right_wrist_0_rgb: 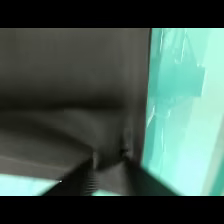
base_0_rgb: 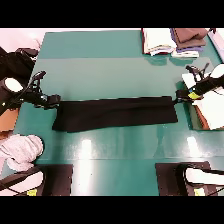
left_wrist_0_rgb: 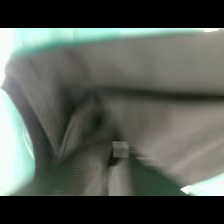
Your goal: Fold the shirts.
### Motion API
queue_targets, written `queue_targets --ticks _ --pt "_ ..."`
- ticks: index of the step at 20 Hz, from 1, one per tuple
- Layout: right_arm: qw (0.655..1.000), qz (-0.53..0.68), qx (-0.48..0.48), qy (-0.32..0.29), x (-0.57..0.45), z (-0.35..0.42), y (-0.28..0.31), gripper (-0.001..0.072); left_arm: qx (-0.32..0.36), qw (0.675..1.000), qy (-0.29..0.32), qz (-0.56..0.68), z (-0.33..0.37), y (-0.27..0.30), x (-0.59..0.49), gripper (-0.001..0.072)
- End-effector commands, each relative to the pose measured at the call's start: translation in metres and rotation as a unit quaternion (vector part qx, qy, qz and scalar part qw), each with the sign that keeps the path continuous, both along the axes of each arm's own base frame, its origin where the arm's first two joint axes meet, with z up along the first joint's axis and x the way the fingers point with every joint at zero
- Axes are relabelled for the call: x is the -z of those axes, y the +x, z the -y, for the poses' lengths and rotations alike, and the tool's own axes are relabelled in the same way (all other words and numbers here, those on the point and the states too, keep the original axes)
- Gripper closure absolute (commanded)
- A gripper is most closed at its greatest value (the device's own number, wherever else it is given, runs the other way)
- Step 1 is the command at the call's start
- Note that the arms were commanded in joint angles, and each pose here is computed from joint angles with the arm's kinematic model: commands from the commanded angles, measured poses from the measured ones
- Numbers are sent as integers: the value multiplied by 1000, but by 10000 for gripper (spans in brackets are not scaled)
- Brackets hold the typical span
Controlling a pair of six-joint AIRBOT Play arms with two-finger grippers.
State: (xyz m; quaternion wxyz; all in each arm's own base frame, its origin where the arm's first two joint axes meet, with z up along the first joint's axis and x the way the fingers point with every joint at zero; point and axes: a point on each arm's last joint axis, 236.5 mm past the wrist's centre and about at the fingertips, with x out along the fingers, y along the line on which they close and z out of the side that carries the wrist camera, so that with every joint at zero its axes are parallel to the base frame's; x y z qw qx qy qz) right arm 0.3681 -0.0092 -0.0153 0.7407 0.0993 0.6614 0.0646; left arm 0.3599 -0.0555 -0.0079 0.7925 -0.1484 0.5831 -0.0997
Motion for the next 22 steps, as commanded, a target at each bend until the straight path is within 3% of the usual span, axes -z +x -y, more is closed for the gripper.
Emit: queue_targets --ticks 1,3,5,6,7,8,9,15,18,19,21,22 --pt "997 21 18 66 -4 -20 40 392 -31 999 -12 13 0 21 0 222" --pt "994 35 20 104 -15 -21 45 366 -24 1000 -17 10 3 21 -10 233" --pt "993 23 31 111 -12 -5 32 296 -22 999 -37 6 11 20 -17 234" --pt "992 13 44 115 -6 5 21 297 -23 999 -45 5 15 19 -18 235" --pt "991 3 57 118 2 15 10 253 -25 998 -56 6 19 20 -20 291" --pt "989 -9 72 126 11 24 -2 208 -26 997 -68 8 23 22 -23 590" --pt "985 -23 92 142 21 31 -15 207 -16 997 -75 18 30 24 -26 681" --pt "965 -85 118 218 74 17 -58 214 59 993 -82 55 119 21 -32 682" --pt "961 -61 101 250 78 -15 -37 286 84 990 -92 61 167 14 -26 682" --pt "964 -55 90 246 78 -21 -30 383 87 990 -95 54 181 11 -20 683" --pt "970 -37 57 235 68 -33 -16 694 94 988 -111 47 210 7 -7 683" --pt "971 -27 42 233 58 -36 -9 691 99 987 -117 39 223 6 1 683"
